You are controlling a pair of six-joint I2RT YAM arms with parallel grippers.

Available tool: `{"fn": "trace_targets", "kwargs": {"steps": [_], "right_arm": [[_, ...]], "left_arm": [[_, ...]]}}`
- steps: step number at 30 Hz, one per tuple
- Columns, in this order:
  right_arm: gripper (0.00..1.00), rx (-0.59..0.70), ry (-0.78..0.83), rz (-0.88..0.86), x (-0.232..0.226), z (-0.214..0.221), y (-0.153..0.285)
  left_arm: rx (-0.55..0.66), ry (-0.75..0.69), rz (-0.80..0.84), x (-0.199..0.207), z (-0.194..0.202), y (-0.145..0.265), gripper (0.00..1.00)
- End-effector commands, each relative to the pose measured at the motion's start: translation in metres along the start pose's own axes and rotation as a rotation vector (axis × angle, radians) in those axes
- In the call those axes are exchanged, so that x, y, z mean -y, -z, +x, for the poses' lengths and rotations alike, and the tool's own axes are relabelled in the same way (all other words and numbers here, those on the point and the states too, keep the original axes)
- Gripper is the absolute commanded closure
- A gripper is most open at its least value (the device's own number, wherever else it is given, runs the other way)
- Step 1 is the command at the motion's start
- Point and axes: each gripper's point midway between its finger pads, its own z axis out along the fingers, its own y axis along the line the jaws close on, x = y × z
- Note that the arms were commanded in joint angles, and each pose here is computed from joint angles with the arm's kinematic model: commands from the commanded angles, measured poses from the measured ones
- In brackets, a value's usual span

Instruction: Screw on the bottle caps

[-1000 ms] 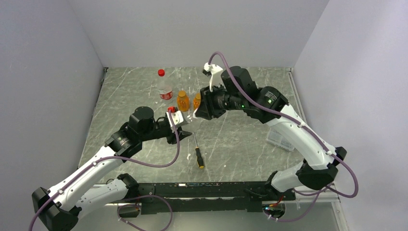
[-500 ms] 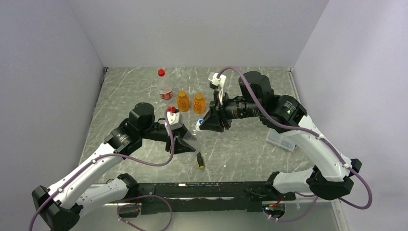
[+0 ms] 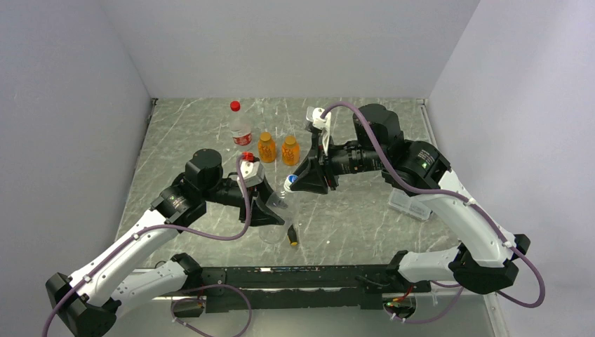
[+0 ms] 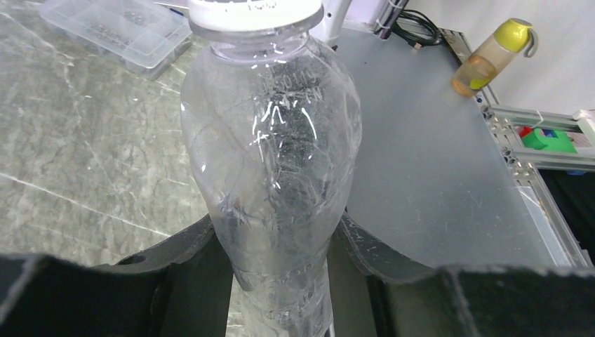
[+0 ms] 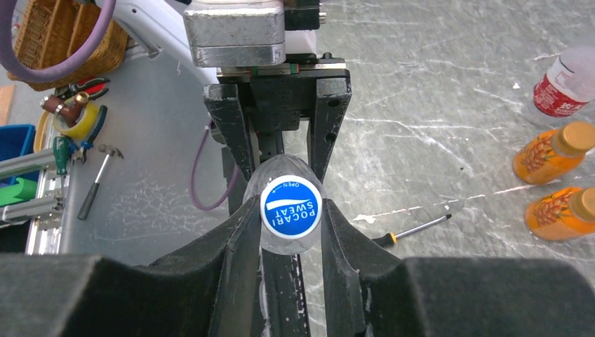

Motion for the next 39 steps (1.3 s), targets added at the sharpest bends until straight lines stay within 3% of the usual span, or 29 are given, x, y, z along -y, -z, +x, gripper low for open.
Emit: {"fn": "trace_targets", "kwargs": {"steps": [1, 9, 15, 22, 24, 28, 32, 34, 39], "right_arm": [[1.00, -0.008, 0.000, 0.010, 0.008, 0.000, -0.011], [1.00, -0.122, -0.202, 0.235, 0.053, 0.022, -0.028], [1.00, -0.181, -0.461, 0.462, 0.087, 0.035, -0.038], [1.00, -0.126, -0.633, 0.543, 0.105, 0.040, -0.059], [0.96, -0.093, -0.637, 0.555, 0.108, 0.033, -0.059], [0.72, 0.005, -0.599, 0.553, 0.105, 0.005, -0.047], [0.31, 0.126, -0.517, 0.576, 0.101, -0.028, -0.017], [0.18, 0.163, -0.453, 0.569, 0.095, -0.039, -0.002], [0.01, 0.193, -0.249, 0.466, 0.069, -0.048, 0.020]], "left_arm": [[0.077, -0.175, -0.110, -0.013, -0.033, 0.006, 1.00], [0.037, -0.228, -0.534, -0.084, -0.040, 0.033, 1.00], [0.035, -0.255, -0.750, -0.117, -0.047, 0.055, 1.00], [0.042, -0.270, -0.804, -0.129, -0.045, 0.058, 1.00], [0.021, -0.265, -0.785, -0.128, -0.039, 0.054, 1.00], [-0.039, -0.219, -0.752, -0.126, -0.021, 0.051, 1.00], [-0.068, -0.177, -0.697, -0.116, -0.003, 0.046, 1.00], [-0.070, -0.167, -0.650, -0.108, 0.003, 0.041, 1.00], [-0.080, -0.147, -0.455, -0.076, 0.011, 0.026, 1.00]]}}
